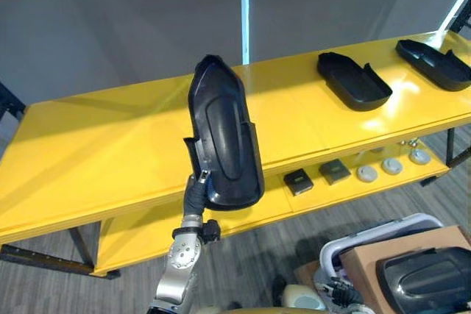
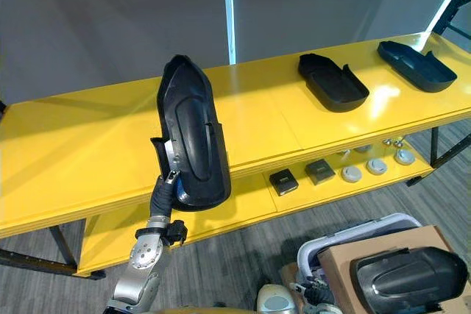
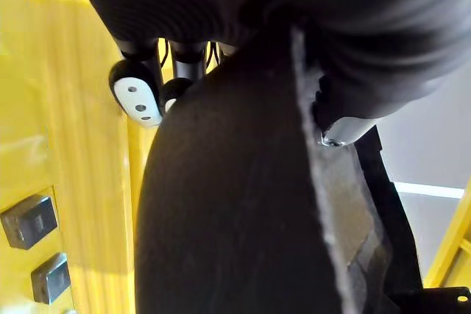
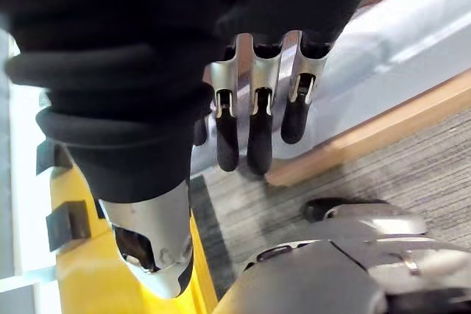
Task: Walk over and take plastic housings, then place them on the shelf
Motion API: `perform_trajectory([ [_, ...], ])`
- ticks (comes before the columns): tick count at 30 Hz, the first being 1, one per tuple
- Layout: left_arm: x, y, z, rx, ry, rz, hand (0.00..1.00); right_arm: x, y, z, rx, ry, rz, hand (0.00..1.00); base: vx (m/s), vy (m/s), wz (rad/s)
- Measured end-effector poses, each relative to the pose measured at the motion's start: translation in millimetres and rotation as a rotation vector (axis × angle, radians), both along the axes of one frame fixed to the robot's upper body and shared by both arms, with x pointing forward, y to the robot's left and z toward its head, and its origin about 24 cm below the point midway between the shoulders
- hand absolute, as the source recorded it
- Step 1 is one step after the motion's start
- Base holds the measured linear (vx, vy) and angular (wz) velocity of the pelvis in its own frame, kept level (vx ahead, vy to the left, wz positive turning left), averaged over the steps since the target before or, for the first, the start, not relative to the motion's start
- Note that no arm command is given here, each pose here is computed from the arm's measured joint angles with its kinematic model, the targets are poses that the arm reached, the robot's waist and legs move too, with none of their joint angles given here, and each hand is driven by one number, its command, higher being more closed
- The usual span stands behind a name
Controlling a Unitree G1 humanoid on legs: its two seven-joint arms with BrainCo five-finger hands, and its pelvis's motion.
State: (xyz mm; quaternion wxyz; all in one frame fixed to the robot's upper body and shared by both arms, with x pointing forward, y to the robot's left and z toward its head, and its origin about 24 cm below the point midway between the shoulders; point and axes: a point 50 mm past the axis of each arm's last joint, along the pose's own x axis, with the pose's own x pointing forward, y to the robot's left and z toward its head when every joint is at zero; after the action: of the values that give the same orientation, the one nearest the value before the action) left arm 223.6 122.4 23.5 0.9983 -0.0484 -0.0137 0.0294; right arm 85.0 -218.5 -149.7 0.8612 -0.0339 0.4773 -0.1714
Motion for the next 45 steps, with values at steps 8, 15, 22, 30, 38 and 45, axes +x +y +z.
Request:
perform_trajectory([
  [8,46.8,19.6,7.2,0.087,0.012,0.166,1.0,-2.7,0.0,0.6,-0.004,-0.001,0.01,0.0,-0.05,-0.035,-0.02],
  [15,83.7,38.4,17.4,0.147,0.057,0.246,1.0,1.1,3.2,1.5,-0.006,-0.007,0.056,0.0,-0.05,0.004,-0.07],
  [22,117.3,40.1,38.8,0.18,0.061,0.268,1.0,6.1,6.4,3.5,-0.005,-0.023,0.077,0.0,-0.01,0.009,-0.05],
  [30,146.1,30.5,86.6,0.055,-0.032,0.308,1.0,16.3,7.5,8.3,-0.008,-0.066,0.083,0.0,-0.02,0.011,0.02],
  [38,149.8,16.7,96.2,-0.04,-0.054,0.311,0.0,19.2,7.2,9.8,-0.012,-0.078,0.082,0.0,-0.05,0.002,-0.01],
  [45,147.6,12.3,88.7,-0.059,-0.015,0.319,0.0,19.7,5.5,10.1,-0.017,-0.077,0.083,0.0,-0.01,0.005,0.0],
])
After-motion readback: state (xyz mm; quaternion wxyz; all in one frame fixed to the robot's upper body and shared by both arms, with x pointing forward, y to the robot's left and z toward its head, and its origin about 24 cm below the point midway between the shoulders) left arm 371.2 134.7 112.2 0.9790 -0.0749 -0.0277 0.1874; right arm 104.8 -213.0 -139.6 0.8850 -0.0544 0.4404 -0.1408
